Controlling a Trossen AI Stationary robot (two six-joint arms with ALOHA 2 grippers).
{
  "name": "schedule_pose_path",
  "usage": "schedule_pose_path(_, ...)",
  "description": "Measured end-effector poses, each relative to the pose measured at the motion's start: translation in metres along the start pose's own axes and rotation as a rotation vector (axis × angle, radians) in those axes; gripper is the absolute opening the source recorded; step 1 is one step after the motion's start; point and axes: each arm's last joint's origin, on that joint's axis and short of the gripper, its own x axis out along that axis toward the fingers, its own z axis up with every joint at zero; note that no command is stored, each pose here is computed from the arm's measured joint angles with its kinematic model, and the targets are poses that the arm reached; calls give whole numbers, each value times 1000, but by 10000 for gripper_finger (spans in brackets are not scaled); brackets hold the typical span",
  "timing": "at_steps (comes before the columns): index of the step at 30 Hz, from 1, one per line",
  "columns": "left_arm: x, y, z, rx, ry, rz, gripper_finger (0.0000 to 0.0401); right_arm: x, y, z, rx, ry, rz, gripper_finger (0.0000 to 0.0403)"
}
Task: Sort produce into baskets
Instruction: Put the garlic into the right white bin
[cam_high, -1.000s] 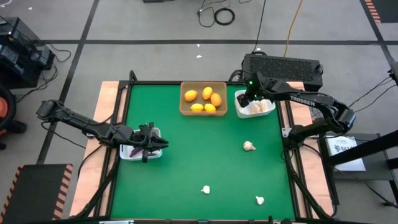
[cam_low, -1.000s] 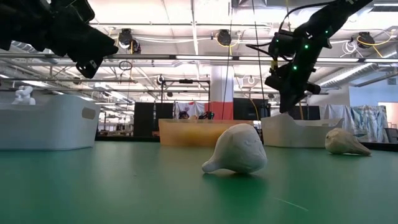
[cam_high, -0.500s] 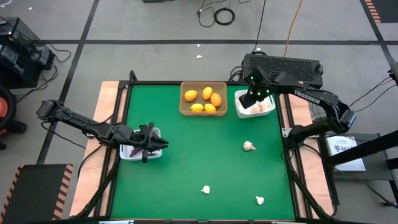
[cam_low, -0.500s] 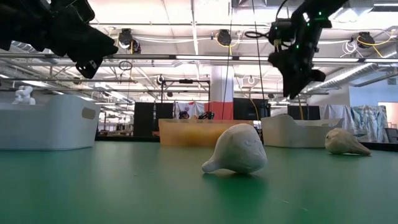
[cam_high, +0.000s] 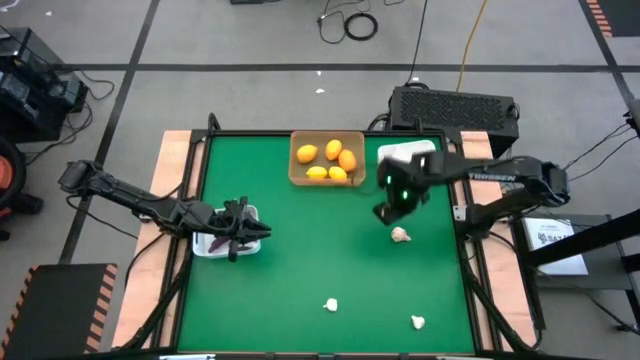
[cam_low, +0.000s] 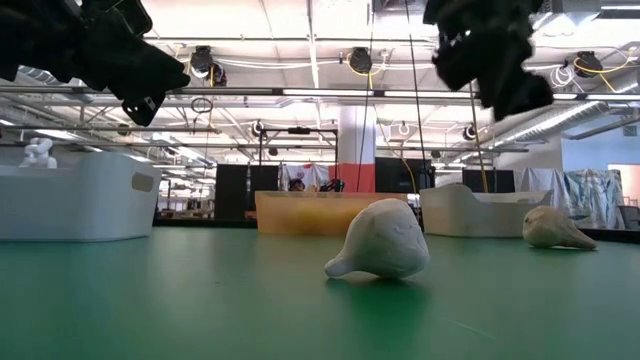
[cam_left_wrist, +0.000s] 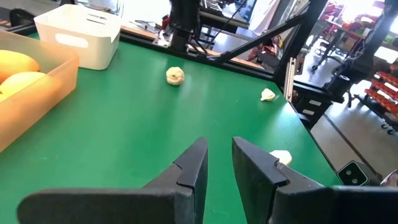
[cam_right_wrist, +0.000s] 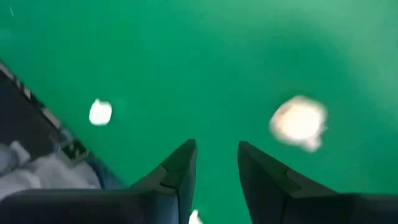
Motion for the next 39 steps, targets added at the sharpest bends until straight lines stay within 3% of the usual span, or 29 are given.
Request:
schedule_pose_path(11, 0, 0, 0, 4, 0, 1, 80, 39, 59, -110, 96, 79, -80, 109)
schedule_pose_path(15, 0, 1, 0, 27, -11, 33, 80, 57, 72, -148, 133, 99, -84, 109)
schedule_pose_path(19, 0, 2, 1, 33, -30, 84, 80, 79, 75, -176, 171, 127, -159, 109)
schedule_pose_path(32, 0, 2, 5, 53, -77, 102, 80, 139, 72, -200, 125, 199, -356, 114)
schedule_pose_path(39, 0, 3, 3, 54, -61, 112, 80, 157, 72, -204, 137, 304, -385, 166)
